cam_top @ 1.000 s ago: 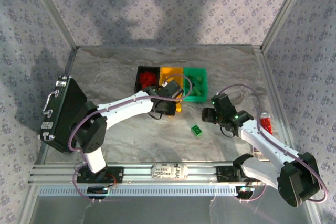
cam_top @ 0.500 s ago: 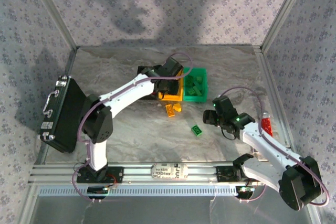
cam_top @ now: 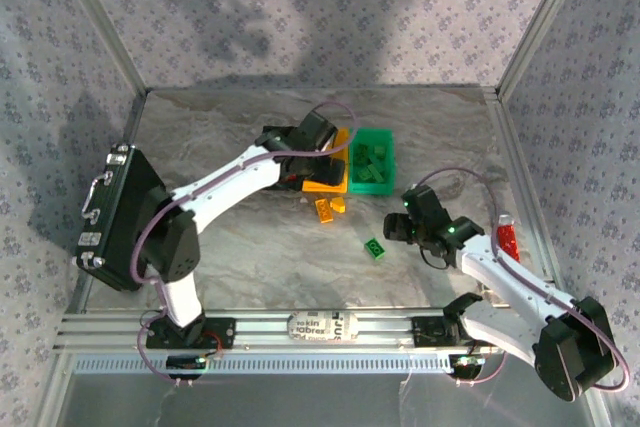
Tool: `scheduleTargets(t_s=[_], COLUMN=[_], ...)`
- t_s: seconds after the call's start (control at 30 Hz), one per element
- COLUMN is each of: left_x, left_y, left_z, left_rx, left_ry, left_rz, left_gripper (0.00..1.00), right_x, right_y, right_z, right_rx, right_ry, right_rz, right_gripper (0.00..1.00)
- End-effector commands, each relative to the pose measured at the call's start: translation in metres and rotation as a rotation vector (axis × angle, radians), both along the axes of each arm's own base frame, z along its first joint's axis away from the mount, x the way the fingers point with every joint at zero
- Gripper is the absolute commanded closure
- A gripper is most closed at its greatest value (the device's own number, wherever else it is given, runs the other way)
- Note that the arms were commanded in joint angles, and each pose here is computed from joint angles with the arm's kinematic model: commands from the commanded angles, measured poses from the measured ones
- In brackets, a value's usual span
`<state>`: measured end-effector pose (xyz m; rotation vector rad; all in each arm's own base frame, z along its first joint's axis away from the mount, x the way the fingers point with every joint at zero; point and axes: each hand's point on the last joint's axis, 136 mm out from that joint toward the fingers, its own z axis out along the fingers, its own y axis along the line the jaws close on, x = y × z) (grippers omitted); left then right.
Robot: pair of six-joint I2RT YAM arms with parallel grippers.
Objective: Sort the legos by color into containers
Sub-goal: Pick up the lego from the bottom-center of the table.
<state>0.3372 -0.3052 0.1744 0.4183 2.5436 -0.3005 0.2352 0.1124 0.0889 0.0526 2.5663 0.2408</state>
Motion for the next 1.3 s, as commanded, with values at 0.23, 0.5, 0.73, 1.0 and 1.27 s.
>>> scheduleTargets(t_s=[0.23, 0.5, 0.73, 1.0, 1.27], left_x=[-0.045, -0.082, -0.106, -0.12, -0.126], left_y=[0.024, 0.048, 0.071, 0.087, 0.094], left_z=[0.001, -0.037, -0.062, -0.07, -0.076], left_rx=[-0.106, -0.103, -0.104, -0.119, -0.123], left_ry=[-0.02, 0.04, 0.078, 0.079, 0.086], left_rz=[0.032, 0.061, 0.096, 0.126, 0.138], left_gripper=[0.16, 0.17, 0.18, 0.19, 0.2], right_x=[-0.017, -0.02, -0.02, -0.019, -0.019], right_y=[0.022, 0.053, 0.068, 0.078, 0.086], right_z=[-0.021, -0.04, -0.053, -0.056, -0.054], right_rx=[-0.057, -0.103, -0.124, -0.113, -0.117], right_ry=[0.083, 0.144, 0.18, 0.192, 0.192], right_rz=[0.117, 0.216, 0.241, 0.246, 0.257], right_gripper=[0.2, 0.22, 0.24, 0.31, 0.53])
